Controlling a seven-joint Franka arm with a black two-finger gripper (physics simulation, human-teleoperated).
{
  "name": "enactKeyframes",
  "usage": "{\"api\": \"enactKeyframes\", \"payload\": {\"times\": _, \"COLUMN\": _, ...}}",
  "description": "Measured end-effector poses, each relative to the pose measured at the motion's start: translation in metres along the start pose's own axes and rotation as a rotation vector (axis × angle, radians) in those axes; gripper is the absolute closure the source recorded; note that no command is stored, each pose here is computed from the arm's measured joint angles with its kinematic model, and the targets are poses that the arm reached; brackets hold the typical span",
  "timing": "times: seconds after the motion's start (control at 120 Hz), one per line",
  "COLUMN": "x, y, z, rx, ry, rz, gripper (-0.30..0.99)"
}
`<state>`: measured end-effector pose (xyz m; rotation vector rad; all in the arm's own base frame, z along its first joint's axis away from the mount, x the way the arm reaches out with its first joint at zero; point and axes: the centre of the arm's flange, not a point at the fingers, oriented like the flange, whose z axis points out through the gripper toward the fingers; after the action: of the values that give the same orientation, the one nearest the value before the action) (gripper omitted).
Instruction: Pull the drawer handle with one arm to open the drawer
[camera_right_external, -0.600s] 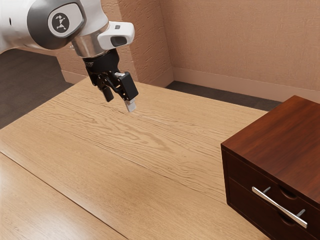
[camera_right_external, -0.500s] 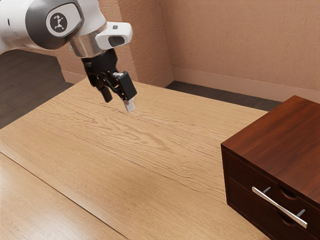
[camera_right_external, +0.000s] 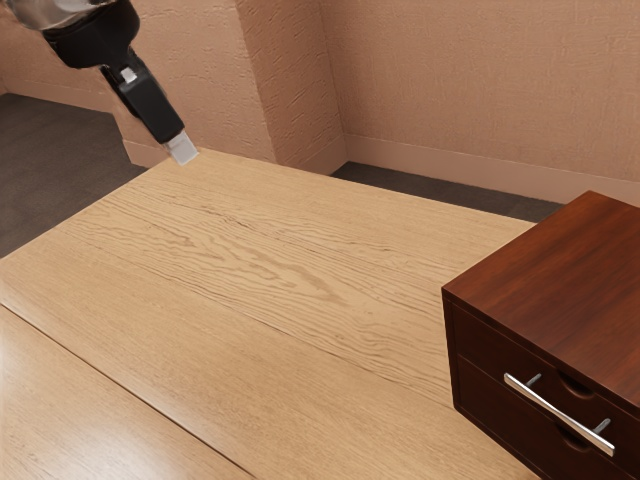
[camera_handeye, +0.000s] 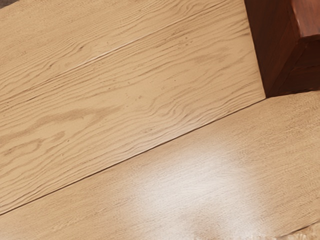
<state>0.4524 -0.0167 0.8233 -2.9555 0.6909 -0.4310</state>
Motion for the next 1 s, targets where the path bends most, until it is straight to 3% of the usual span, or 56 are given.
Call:
{"api": "enactKeyframes", "payload": {"times": 0.133, "x": 0.042, "y": 0.143, "z": 0.008, "rx": -0.116, "ry": -0.018, "rz": 0.403, "gripper": 0.00}}
{"api": "enactKeyframes", "payload": {"times": 0.242, "x": 0.063, "y": 0.171, "z": 0.045, "rx": -0.186, "ry": -0.081, "rz": 0.533, "gripper": 0.00}}
{"api": "enactKeyframes", "payload": {"times": 0.392, "x": 0.066, "y": 0.189, "z": 0.051, "rx": -0.139, "ry": -0.116, "rz": 0.652, "gripper": 0.00}}
{"api": "enactKeyframes", "payload": {"times": 0.617, "x": 0.068, "y": 0.252, "z": 0.040, "rx": -0.084, "ry": -0.026, "rz": 0.856, "gripper": 0.00}}
{"api": "enactKeyframes", "payload": {"times": 0.867, "x": 0.077, "y": 0.273, "z": 0.053, "rx": -0.050, "ry": 0.054, "rz": 0.966, "gripper": 0.01}}
{"api": "enactKeyframes", "payload": {"times": 1.0, "x": 0.063, "y": 0.292, "z": 0.078, "rx": -0.011, "ry": 0.051, "rz": 1.025, "gripper": 0.07}}
